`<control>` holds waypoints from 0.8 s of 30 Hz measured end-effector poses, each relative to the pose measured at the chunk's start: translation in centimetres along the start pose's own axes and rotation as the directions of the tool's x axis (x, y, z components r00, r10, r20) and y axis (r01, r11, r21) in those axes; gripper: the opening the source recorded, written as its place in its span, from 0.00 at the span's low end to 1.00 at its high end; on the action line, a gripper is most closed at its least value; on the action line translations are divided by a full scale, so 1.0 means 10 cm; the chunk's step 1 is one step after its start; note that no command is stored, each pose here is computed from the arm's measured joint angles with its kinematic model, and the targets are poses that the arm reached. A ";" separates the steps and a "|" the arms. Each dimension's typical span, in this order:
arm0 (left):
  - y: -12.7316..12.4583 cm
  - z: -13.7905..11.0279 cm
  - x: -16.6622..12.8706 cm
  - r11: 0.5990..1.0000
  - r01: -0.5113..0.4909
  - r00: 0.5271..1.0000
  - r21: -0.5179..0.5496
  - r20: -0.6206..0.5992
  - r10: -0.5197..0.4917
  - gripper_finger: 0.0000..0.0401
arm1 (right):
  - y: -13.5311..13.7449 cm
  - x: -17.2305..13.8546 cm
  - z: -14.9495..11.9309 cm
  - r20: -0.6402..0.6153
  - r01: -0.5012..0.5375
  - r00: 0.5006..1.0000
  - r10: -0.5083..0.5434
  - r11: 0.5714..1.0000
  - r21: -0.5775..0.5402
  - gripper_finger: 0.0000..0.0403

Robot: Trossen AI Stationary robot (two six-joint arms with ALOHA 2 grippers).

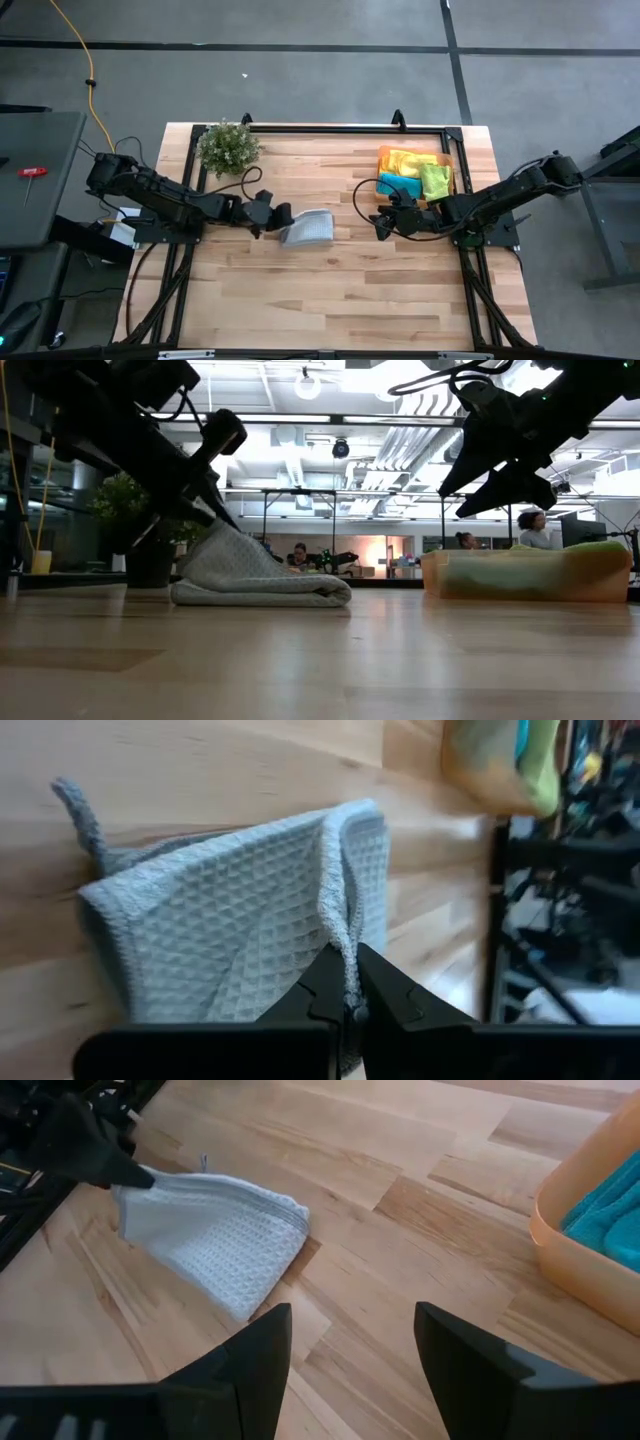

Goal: Fold microfiber towels
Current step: Fold the gray microfiber cloth

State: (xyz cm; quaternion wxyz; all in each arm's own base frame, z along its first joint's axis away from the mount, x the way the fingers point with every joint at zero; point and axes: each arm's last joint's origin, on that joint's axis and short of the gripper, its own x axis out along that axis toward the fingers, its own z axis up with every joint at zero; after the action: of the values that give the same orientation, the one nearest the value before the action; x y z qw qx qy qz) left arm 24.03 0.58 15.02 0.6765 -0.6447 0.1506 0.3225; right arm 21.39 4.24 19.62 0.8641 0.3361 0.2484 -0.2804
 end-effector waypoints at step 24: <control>0.14 -0.08 -0.03 0.992 -0.105 0.987 -0.066 0.119 0.112 0.03 | -0.03 0.00 0.00 0.016 0.038 0.999 -0.038 0.999 -0.016 0.51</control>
State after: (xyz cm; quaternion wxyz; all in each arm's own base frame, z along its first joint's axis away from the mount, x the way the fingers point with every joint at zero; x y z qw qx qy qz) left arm 23.09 -0.34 14.03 0.6463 -0.6346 0.1340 0.4019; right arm 21.19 4.11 19.46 0.8633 0.3219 0.2505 -0.2973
